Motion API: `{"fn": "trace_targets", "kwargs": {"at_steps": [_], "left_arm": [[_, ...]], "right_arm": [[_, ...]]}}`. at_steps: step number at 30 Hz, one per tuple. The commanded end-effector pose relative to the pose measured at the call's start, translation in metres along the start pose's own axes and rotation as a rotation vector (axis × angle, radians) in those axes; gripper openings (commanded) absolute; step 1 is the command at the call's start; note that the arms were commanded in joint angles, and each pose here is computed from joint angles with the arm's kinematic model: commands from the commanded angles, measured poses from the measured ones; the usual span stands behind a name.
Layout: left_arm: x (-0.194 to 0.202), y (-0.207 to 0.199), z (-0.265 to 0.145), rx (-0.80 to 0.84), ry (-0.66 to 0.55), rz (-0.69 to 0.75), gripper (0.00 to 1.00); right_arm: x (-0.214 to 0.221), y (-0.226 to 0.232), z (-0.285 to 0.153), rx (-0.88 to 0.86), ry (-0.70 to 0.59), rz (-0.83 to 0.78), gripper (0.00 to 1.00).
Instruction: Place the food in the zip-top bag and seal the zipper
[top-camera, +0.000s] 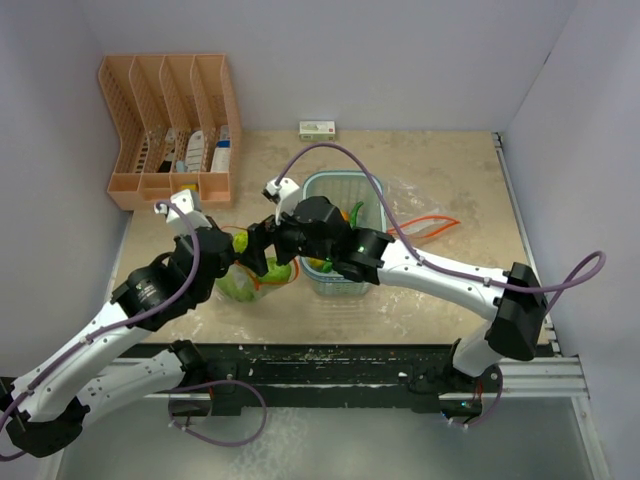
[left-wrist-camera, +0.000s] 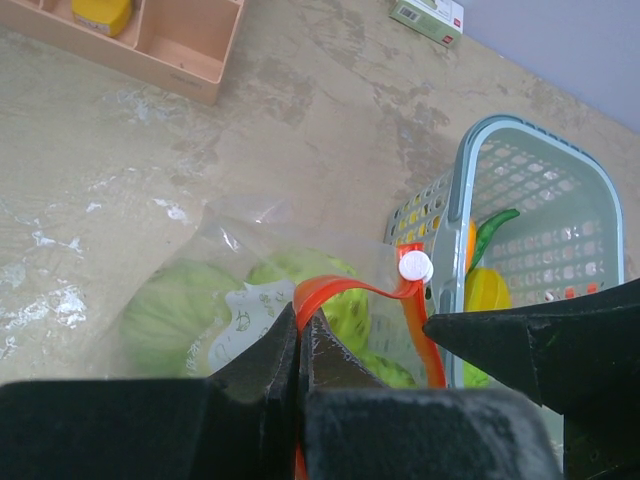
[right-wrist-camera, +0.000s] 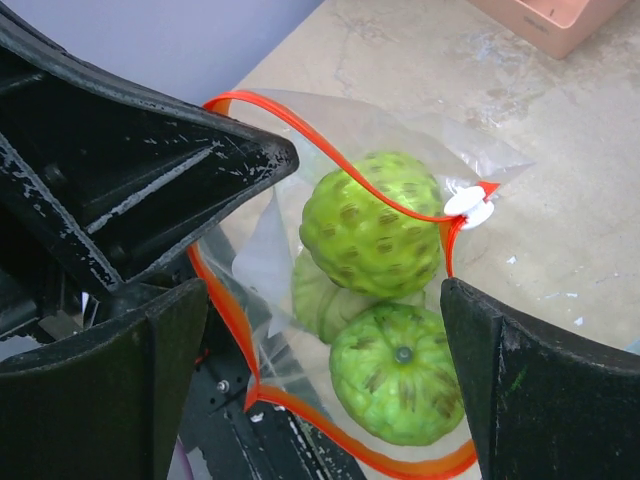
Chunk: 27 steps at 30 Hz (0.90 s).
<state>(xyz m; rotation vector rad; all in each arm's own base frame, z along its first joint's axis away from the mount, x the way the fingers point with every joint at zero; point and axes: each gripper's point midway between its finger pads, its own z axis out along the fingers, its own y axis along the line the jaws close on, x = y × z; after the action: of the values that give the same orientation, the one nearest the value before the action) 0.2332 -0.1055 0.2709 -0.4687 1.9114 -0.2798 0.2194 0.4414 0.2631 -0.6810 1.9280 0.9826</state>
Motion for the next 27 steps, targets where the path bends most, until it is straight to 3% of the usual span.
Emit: {"fn": "trace_targets", "kwargs": {"at_steps": [1,6,13,27], "left_arm": [[-0.019,-0.015,-0.001,0.042,-0.061,-0.09,0.0],[-0.022,-0.01,-0.003,0.03,-0.07,-0.093,0.0],[-0.045,-0.003,-0.022,0.06,-0.121,-0.151,0.0],[-0.056,-0.002,-0.033,0.091,-0.133,-0.184,0.0]], "right_arm": [[-0.034,0.008,-0.021,-0.004,-0.086,-0.012,1.0],[-0.04,-0.006,-0.05,0.08,-0.123,0.005,1.0],[0.007,-0.03,-0.06,0.176,0.012,0.064,0.97],[0.018,-0.012,-0.029,0.037,-0.008,0.107,0.51]]}}
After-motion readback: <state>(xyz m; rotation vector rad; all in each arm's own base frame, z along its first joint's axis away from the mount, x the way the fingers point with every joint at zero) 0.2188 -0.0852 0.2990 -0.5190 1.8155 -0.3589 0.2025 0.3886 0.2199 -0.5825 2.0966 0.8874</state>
